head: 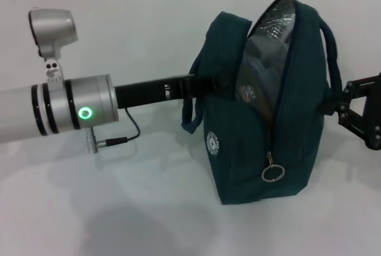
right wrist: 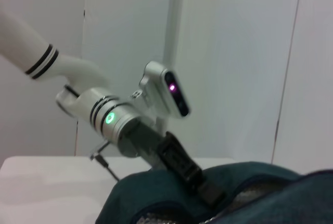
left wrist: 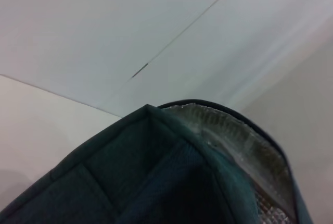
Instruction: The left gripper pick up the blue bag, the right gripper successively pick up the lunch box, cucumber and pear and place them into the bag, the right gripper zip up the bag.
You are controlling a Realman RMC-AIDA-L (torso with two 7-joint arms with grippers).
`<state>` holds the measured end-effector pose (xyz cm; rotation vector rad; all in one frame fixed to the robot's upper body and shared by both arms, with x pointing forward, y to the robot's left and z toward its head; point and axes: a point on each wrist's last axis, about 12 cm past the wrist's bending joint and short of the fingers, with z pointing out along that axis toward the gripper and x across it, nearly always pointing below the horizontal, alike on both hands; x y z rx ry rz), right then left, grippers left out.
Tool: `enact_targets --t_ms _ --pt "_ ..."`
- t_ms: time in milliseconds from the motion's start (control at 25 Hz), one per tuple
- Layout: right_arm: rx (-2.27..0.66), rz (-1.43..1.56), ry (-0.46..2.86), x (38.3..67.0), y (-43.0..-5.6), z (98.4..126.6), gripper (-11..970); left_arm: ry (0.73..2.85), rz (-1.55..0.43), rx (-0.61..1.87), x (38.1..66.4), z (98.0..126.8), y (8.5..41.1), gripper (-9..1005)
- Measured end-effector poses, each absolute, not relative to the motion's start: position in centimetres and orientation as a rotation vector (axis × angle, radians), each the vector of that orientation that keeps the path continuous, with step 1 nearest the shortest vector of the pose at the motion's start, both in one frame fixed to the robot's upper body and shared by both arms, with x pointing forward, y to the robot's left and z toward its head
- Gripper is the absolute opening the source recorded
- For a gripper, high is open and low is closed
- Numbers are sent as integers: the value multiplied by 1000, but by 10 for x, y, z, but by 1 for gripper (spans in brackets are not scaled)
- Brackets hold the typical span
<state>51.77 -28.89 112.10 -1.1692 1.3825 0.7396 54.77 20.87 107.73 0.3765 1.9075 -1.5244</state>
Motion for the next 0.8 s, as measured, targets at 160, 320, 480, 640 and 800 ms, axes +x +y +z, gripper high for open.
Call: enact_targets --t_ms 160,320,480,640,800 --pt "-1170 763 1372 514 -290 1121 118 1910 -1520 339 542 1072 215 38" --pt "-1173 776 1375 511 -290 1119 127 1908 -1515 315 538 1069 220 40" --pt "-1167 779 1383 507 -293 1116 204 1907 -1516 307 536 1068 221 42" --pt "-1141 772 1380 502 -299 1116 347 1910 -1518 301 535 1067 221 44" --pt "-1094 785 1348 497 -306 1120 454 1911 -1519 299 535 1066 221 45"
